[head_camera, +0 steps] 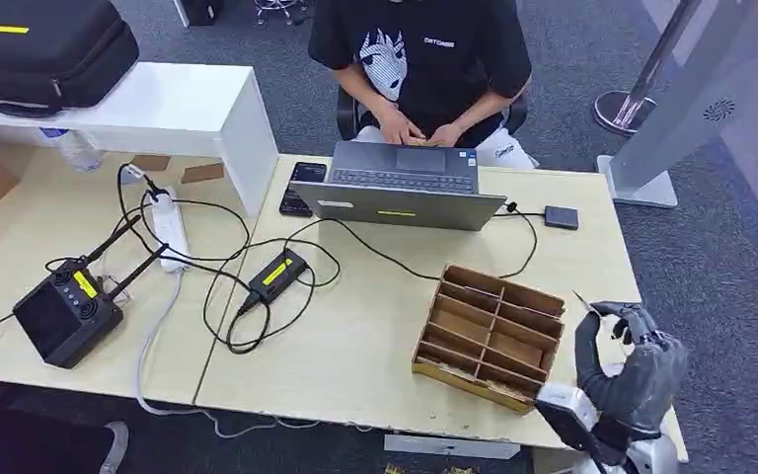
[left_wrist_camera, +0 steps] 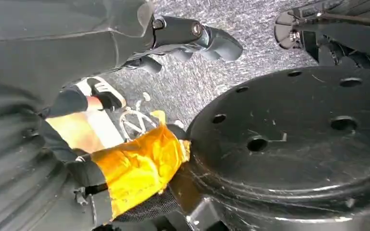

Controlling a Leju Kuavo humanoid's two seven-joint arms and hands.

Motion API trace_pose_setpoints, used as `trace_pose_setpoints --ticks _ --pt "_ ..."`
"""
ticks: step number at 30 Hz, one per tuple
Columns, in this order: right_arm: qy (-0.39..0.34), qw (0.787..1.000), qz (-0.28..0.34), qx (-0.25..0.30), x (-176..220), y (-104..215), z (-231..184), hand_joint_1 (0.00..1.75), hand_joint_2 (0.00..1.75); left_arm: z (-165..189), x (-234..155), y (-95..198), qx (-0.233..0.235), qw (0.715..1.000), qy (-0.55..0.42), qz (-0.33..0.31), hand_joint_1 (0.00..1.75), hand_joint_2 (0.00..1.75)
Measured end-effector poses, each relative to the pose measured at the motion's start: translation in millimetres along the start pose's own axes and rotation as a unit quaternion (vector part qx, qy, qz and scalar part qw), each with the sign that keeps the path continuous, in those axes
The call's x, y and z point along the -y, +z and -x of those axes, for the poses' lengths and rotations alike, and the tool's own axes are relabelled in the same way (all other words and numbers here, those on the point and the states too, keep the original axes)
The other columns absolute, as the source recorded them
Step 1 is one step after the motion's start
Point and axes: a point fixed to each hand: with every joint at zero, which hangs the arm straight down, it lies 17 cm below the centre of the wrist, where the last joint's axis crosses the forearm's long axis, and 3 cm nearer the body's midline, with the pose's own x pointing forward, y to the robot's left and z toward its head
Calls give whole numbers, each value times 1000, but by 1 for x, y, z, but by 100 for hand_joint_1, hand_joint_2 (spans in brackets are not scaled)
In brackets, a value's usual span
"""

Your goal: Pass the card to the sensor for recognition and then transmit it.

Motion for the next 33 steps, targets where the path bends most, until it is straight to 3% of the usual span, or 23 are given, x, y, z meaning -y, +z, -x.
trace_pose_setpoints --ticks 2,4,7,12,21,28,33 --pt "2 996 -18 -89 0 15 50 175 175 4 4 0 -1 1000 12 -2 0 175" --pt "23 988 -53 -142 -6 32 92 175 175 7 5 0 -3 1000 22 -4 0 175" --pt "57 976 -102 -186 -15 59 140 175 175 8 6 0 -3 1000 27 -4 0 175" --pt "104 951 -176 -232 -36 91 183 175 175 10 7 0 -7 1000 24 -2 0 175" --pt "116 942 -199 -243 -57 82 201 175 175 10 5 0 -10 1000 18 -1 0 175" --pt "102 958 -156 -217 -41 76 188 175 175 11 5 0 -9 1000 27 -3 0 175" --pt "80 980 -98 -151 -15 50 142 175 175 11 7 0 -8 999 37 -5 0 175"
